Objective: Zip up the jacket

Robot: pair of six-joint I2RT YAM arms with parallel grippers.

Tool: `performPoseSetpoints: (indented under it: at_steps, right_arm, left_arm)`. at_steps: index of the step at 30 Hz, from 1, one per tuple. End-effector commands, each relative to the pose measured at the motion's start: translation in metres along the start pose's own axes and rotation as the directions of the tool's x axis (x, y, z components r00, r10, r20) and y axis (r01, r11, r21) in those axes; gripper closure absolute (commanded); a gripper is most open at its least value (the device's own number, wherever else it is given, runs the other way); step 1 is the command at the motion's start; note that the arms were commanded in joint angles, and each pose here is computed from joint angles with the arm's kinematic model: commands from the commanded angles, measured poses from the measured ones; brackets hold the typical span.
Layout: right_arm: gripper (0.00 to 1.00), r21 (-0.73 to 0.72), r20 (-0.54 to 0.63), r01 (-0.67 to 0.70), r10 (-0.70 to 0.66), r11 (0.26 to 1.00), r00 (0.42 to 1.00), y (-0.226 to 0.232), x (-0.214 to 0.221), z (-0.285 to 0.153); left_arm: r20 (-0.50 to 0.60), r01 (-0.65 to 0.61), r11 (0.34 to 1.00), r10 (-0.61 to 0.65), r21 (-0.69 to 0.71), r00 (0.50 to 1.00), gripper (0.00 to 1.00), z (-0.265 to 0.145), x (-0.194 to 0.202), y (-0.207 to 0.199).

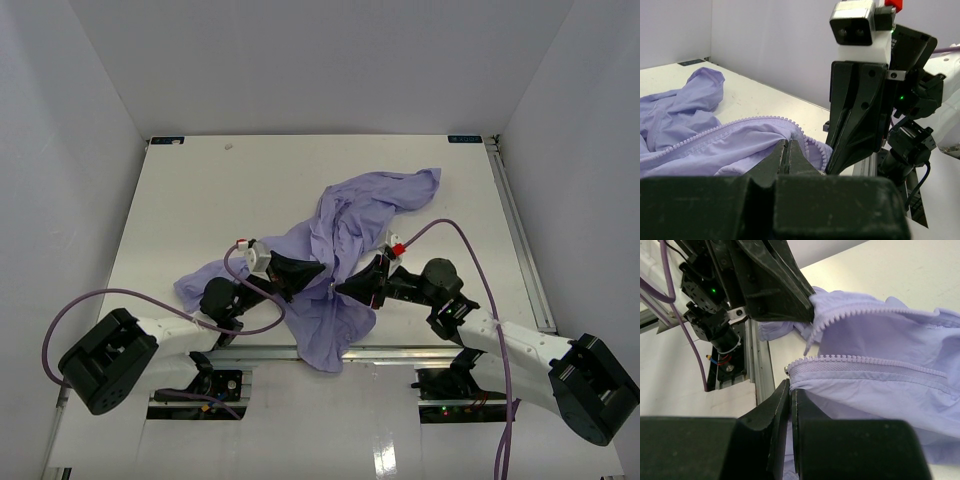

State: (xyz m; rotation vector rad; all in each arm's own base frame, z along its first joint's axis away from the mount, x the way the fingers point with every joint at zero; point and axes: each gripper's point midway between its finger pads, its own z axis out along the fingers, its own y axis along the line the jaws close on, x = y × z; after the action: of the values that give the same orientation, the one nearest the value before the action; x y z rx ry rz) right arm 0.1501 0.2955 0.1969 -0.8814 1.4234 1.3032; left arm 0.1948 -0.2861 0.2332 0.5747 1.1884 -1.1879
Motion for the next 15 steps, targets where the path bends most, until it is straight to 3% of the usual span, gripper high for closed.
performPoseSetpoints:
  at_steps: [1, 15]
  right_arm:
    - [0.92, -0.053, 0.089, 0.06, -0.055, 0.997, 0.995, 0.012, -0.033, 0.004]
    - [0.92, -0.057, 0.094, 0.044, -0.039, 0.997, 0.995, 0.013, -0.03, 0.003]
  left_arm:
    - [0.095, -0.034, 0.997, 0.027, 0.074, 0.995, 1.0, 0.0, -0.023, -0.016]
    - [0.159, -0.025, 0.993, 0.006, 0.115, 0.987, 1.0, -0.008, -0.038, -0.029]
